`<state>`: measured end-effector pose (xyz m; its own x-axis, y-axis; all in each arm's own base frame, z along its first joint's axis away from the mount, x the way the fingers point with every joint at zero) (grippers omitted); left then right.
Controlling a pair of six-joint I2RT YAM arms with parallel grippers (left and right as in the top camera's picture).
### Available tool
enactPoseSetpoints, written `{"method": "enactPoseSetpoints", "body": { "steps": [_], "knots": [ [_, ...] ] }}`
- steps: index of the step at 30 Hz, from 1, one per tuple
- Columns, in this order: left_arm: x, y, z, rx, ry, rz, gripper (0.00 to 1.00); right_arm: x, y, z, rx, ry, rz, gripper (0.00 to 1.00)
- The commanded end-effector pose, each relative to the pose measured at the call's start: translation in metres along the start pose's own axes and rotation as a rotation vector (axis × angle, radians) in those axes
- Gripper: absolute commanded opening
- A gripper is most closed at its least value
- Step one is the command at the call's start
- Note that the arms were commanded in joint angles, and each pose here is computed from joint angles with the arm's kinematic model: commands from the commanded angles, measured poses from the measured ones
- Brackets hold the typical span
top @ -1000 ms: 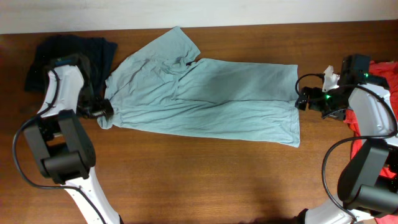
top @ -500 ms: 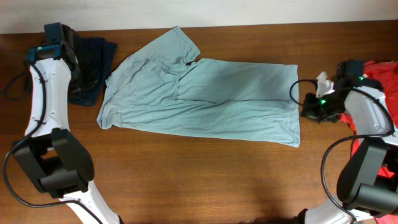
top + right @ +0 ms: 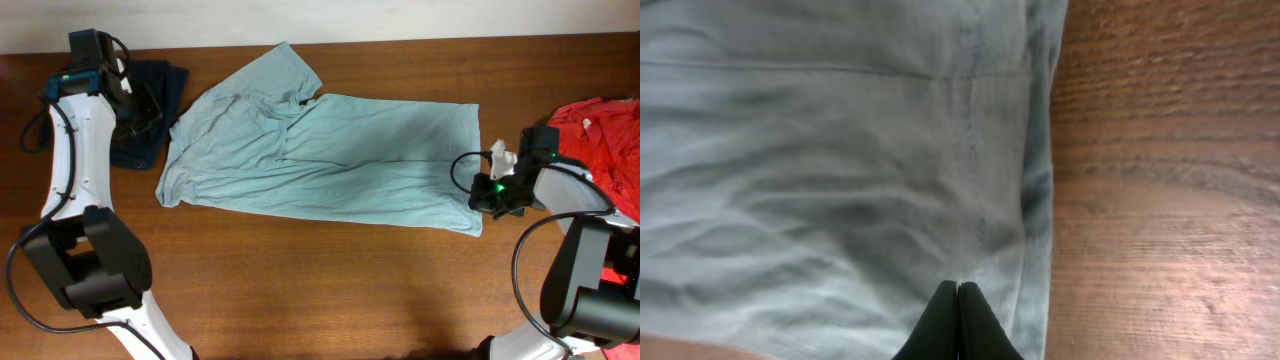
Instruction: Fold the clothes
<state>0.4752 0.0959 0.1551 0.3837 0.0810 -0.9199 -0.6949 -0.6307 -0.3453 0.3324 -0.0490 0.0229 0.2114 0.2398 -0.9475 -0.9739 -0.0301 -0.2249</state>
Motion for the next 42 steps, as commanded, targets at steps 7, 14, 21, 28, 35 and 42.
{"method": "enactPoseSetpoints", "body": {
  "steps": [7,14,21,28,35,42],
  "knots": [
    [0.010,0.002,0.008,-0.004,-0.040,-0.012,0.02,0.022,0.018,-0.030,-0.021,0.189,-0.007,0.04],
    [0.011,0.002,0.008,-0.005,-0.041,-0.010,0.01,0.017,0.033,-0.059,-0.012,0.374,0.059,0.04],
    [0.011,0.002,0.005,-0.002,-0.033,-0.013,0.01,0.008,0.044,-0.077,-0.003,0.500,0.118,0.04],
    [0.010,0.007,-0.021,0.045,0.004,-0.037,0.01,-0.003,0.031,-0.083,0.002,0.538,0.097,0.04],
    [0.005,0.021,-0.083,0.269,0.089,-0.107,0.01,-0.030,-0.004,-0.080,0.000,0.513,0.054,0.04],
    [-0.006,0.028,-0.131,0.378,0.182,-0.182,0.05,-0.061,-0.045,-0.054,-0.013,0.366,-0.020,0.04]
  ]
}}
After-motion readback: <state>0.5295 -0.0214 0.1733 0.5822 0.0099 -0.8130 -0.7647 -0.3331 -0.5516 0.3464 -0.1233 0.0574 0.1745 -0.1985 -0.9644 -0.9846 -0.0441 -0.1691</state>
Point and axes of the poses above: each gripper's point midway between its finger pads, its own x axis out along the fingers, its own z axis along the line the jaws close on, y = z × x, the point moved 1 cm from there along -x, back along the fingers, and after that the axes turned 14 degrees about -x, right-handed, at the moved point
